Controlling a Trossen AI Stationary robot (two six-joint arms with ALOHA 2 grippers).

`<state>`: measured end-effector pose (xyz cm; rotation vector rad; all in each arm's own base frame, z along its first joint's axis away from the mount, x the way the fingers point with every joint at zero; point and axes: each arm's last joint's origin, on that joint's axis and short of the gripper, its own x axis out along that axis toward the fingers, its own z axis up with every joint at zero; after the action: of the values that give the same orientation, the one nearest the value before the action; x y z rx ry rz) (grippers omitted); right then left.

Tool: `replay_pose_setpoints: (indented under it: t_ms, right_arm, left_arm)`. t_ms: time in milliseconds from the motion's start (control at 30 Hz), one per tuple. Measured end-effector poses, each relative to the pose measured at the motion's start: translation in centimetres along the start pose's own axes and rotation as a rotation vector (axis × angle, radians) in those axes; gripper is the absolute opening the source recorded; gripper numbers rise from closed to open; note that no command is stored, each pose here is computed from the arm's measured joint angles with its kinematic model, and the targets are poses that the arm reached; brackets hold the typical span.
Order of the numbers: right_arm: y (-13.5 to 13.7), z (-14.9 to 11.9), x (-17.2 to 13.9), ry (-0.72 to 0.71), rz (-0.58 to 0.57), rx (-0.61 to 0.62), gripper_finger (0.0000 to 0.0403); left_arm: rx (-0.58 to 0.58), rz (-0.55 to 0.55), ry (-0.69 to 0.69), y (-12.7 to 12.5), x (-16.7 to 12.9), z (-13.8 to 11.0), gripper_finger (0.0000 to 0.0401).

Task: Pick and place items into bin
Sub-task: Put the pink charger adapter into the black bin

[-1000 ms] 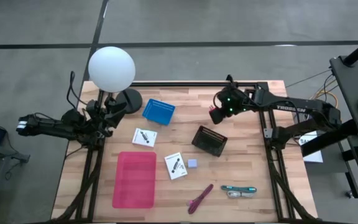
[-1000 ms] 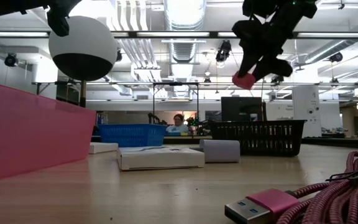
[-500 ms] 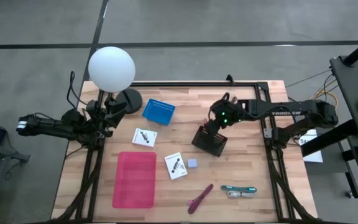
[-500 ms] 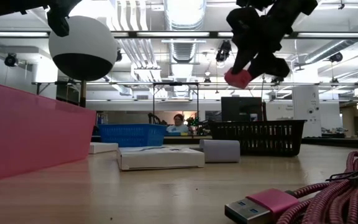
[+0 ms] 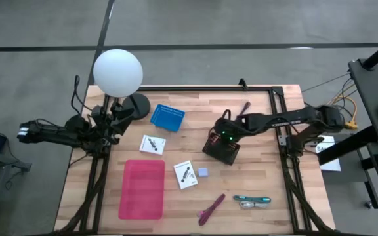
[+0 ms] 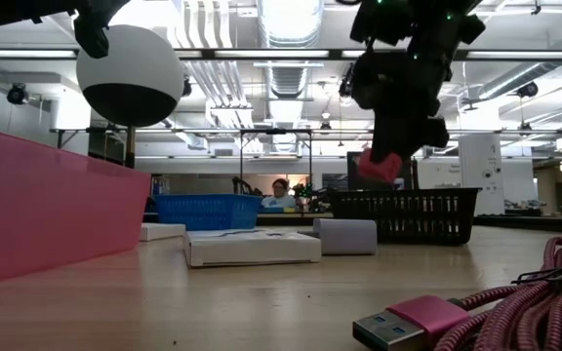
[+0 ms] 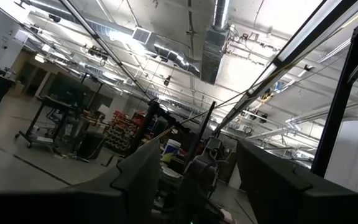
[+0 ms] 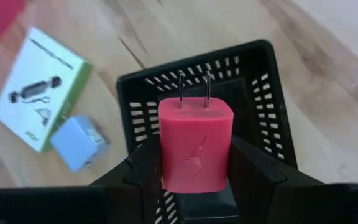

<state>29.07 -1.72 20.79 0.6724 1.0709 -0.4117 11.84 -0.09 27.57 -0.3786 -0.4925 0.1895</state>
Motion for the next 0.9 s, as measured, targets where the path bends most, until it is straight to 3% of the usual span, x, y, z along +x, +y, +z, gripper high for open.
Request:
replay_pose_setpoints:
  t_ms: [400,900]
  right_arm:
    - [0.2,-0.8,3.2,0.167,0.019,-0.052,0.0137]
    - [0.1,-2.3,2.8,0.278,-0.039,-0.083,0.0137]
  left_arm:
    - [0.002,0.001,0.004,0.1,-0.1,-0.2,0.0196]
    - [0.002,0.002,0.006,0.1,-0.1,-0.2,0.0196]
